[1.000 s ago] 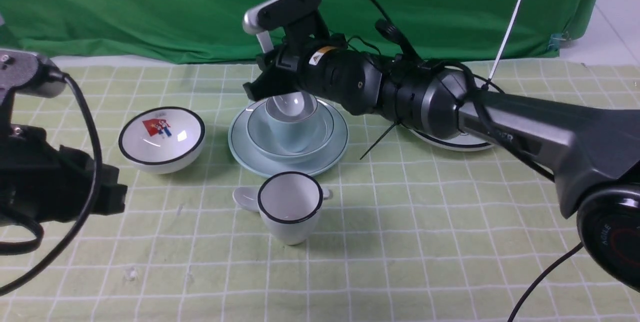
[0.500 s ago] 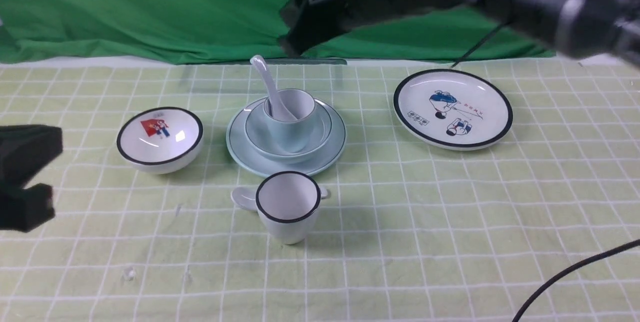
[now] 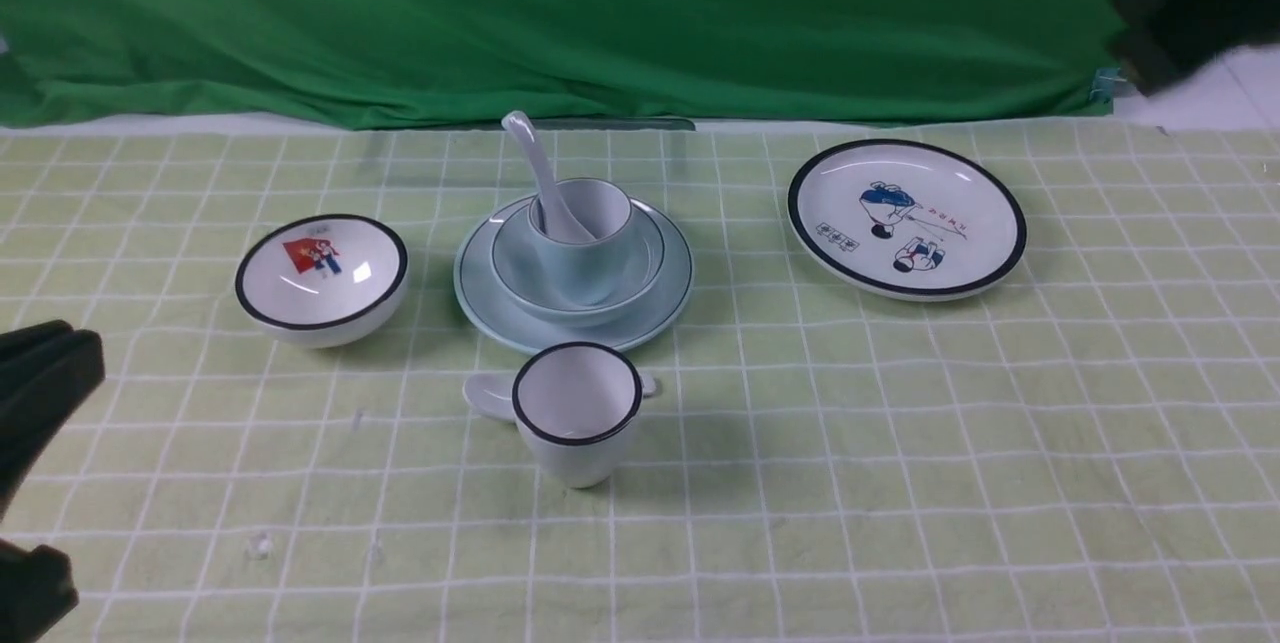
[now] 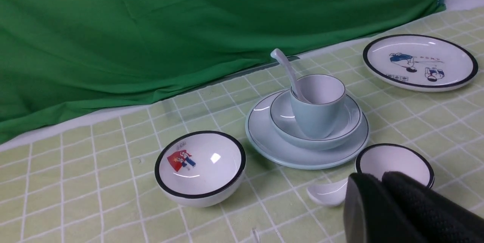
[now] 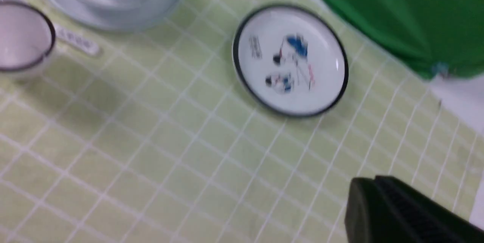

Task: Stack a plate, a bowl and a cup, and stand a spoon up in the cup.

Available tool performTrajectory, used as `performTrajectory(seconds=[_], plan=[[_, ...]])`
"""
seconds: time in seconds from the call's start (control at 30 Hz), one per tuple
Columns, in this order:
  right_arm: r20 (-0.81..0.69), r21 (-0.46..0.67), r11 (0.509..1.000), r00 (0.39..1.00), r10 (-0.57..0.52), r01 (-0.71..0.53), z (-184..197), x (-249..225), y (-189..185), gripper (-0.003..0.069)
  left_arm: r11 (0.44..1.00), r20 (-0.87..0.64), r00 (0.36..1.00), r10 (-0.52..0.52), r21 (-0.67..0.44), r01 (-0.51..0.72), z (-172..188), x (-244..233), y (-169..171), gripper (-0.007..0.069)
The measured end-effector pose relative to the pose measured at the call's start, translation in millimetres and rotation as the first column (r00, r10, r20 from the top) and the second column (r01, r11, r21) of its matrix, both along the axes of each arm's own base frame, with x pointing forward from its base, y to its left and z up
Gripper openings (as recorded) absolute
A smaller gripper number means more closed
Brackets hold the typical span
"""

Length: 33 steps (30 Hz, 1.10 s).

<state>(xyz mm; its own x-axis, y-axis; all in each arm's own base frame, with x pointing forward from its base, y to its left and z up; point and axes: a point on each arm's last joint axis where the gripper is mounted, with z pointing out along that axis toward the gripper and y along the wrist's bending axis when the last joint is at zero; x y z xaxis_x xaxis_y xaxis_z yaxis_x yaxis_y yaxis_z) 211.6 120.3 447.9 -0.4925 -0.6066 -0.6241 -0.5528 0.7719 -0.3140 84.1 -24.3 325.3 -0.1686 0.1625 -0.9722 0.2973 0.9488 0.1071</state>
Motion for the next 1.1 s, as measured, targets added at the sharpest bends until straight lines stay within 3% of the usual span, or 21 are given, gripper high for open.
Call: performTrajectory(seconds=[0.13,0.27,0.37,0.43,0.57,0.7,0.93,1.1], plan=[[-0.112,-0.016,0.998,0.992,-0.061,0.059,-58.5,-39.1,-26.8,0.0049,1.0,0.0,1.0,-0.001,0.0,0.001,0.0,0.0,-0.1,-0.0007],[-0.079,0.096,0.99,0.992,-0.097,0.105,-108.1,-76.9,-50.1,0.0055,1.0,0.0,1.0,-0.001,0.0,0.001,0.0,0.0,-0.1,-0.0007],[0.037,0.261,0.962,0.995,-0.094,0.081,-141.8,-102.2,-63.3,0.0059,1.0,0.0,1.0,-0.001,0.0,0.001,0.0,0.0,-0.1,-0.0007],[0.214,0.407,0.913,0.975,-0.063,-0.031,-164.4,-120.9,-70.3,0.0065,1.0,0.0,1.0,-0.001,0.0,0.001,0.0,0.0,-0.1,-0.0007],[0.407,0.523,0.83,0.913,-0.042,-0.194,-204.9,-142.1,-76.6,0.0089,1.0,0.0,1.0,-0.001,0.0,0.001,0.0,0.0,-0.1,-0.0007],[0.498,0.557,0.78,0.866,-0.041,-0.283,-234.2,-153.5,-80.1,0.0109,1.0,0.0,1.0,-0.001,0.001,0.001,0.0,0.0,-0.1,-0.0007],[0.385,0.564,0.805,0.921,-0.058,-0.185,-255.4,-155.0,-84.2,0.0123,1.0,-0.001,1.0,-0.001,0.002,0.001,-0.1,-0.1,-0.1,-0.0007],[0.44,0.596,0.779,0.89,-0.117,-0.192,-249.9,-159.4,-90.1,0.0125,1.0,0.001,1.0,-0.001,0.005,0.001,-0.1,-0.2,0.1,-0.0007]])
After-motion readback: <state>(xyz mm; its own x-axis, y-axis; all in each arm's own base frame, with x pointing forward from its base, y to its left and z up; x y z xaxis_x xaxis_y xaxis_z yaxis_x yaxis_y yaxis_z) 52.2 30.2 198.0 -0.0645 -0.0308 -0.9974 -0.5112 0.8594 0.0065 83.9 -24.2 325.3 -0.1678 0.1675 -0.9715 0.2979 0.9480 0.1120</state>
